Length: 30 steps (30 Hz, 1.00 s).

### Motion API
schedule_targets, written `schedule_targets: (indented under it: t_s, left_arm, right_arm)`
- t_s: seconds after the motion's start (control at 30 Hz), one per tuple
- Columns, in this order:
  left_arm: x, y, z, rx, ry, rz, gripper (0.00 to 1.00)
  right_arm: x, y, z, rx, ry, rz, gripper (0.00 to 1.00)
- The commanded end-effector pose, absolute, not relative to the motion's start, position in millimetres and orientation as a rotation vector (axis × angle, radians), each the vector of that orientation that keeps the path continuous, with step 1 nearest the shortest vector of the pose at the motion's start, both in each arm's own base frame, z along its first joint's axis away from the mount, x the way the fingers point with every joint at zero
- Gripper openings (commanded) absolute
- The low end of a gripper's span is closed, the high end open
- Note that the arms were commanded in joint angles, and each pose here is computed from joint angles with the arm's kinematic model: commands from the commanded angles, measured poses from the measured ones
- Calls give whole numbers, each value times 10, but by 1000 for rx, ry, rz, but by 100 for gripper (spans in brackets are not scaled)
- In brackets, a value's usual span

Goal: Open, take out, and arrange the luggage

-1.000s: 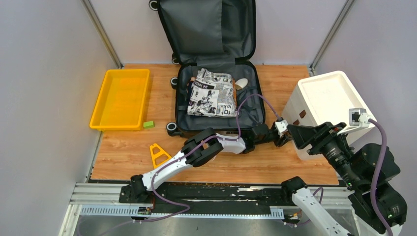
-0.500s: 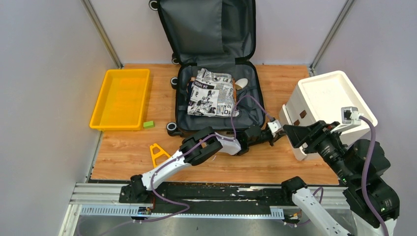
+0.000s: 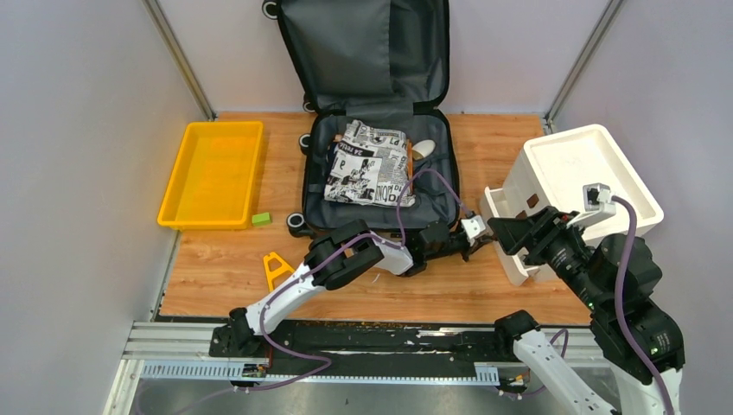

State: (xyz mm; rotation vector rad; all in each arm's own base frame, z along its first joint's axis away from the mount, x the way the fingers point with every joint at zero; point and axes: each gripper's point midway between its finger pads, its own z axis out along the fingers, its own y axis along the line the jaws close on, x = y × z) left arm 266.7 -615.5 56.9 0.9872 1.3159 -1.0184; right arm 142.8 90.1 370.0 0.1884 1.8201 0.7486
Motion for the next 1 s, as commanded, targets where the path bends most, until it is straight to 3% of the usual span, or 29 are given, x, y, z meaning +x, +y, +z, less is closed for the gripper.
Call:
schedule_targets:
  t_s: [0.0, 0.97]
  left_arm:
    - [2853, -6007, 1138, 913, 1207, -969, 0]
    - [2924, -5706, 1267, 877, 1302, -610, 0]
  right_arm:
    - [1519, 944, 3790, 212, 1789, 778, 59]
    - [1644, 970, 3566, 212, 1854, 738, 59]
